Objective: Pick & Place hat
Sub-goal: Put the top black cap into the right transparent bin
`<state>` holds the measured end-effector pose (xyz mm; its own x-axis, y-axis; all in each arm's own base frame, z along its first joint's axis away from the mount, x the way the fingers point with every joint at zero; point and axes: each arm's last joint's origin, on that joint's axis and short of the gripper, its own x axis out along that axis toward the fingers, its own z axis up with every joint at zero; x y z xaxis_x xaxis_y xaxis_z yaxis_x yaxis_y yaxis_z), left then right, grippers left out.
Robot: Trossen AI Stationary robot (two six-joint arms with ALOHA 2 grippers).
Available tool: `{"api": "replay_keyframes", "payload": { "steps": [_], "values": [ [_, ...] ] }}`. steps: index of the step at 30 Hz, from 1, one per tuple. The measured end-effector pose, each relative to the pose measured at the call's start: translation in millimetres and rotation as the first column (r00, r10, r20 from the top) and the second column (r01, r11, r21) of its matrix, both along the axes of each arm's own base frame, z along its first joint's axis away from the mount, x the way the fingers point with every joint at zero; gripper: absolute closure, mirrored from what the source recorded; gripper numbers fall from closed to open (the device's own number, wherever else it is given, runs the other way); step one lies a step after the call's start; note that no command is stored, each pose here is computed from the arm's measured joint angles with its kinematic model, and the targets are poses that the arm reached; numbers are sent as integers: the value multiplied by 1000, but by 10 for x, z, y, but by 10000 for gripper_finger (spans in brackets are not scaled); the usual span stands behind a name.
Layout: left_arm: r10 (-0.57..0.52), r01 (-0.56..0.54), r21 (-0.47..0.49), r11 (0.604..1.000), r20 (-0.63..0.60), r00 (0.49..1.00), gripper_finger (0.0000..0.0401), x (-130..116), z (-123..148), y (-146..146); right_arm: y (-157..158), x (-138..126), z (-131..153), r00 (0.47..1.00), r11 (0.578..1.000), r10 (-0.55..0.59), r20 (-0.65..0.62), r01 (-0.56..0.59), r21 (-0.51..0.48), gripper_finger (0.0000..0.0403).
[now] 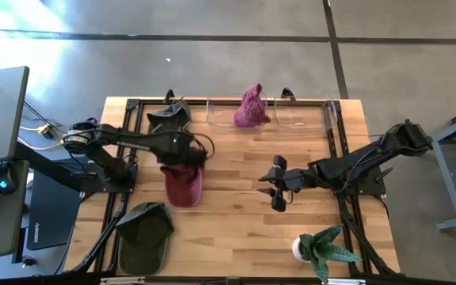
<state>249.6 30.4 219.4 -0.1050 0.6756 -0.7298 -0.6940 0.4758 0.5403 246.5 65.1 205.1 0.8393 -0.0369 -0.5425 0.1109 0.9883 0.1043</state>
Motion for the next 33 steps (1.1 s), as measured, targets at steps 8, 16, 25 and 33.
{"api": "replay_keyframes", "payload": {
  "steps": [8,16,25,33],
  "values": [
    [79,-52,-184,981,139,987,181,-70,-497,518,72,40,125,999,999,39,37,-38,-15,239],
    [155,-124,-182,975,167,974,178,-186,-723,726,81,39,130,998,998,50,37,-49,-31,240],
    [93,-75,-122,990,148,985,178,-107,-576,504,81,39,129,998,998,50,37,-49,-32,242],
    [44,-16,-127,992,221,974,178,1,-500,370,80,38,128,998,998,50,36,-49,-32,242]
  ]
}}
